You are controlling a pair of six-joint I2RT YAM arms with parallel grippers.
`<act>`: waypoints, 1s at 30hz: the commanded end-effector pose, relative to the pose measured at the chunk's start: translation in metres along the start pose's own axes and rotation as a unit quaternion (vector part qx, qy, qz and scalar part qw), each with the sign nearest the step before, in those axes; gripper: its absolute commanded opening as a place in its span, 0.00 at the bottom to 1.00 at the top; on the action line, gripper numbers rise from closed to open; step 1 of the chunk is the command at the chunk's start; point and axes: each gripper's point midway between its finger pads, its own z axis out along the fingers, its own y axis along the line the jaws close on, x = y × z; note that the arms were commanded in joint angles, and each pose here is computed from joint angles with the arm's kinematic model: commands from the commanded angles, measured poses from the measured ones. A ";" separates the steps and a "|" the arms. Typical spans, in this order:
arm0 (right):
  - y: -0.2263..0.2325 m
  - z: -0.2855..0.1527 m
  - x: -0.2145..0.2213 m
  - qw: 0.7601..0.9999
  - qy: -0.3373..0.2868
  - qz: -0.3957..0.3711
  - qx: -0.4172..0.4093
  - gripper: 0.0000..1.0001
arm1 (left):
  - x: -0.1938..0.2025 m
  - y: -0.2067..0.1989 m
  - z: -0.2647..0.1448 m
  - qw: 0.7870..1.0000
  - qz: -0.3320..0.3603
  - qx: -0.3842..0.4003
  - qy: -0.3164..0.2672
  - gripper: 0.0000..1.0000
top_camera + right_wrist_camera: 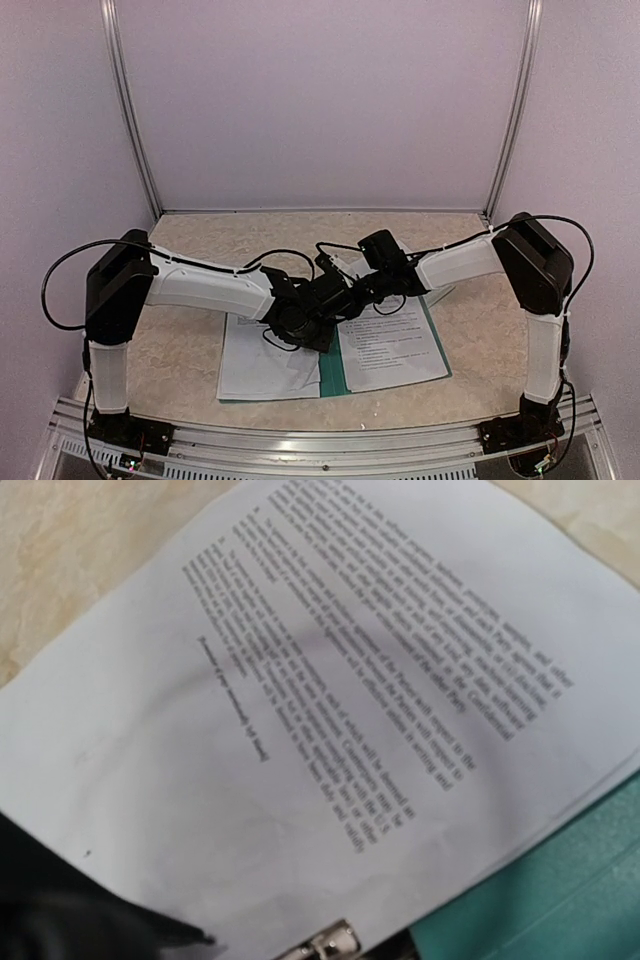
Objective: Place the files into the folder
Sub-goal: Clamp the spring clip on the folder with some files.
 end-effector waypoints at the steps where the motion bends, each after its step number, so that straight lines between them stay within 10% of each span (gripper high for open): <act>1: -0.011 0.009 0.033 0.998 0.050 0.032 0.012 0.00 | 0.007 -0.016 -0.007 0.999 0.039 0.008 -0.007 0.49; 30: -0.023 0.014 0.022 0.988 -0.004 0.153 0.034 0.00 | 0.024 0.032 -0.053 0.992 0.008 -0.020 -0.126 0.53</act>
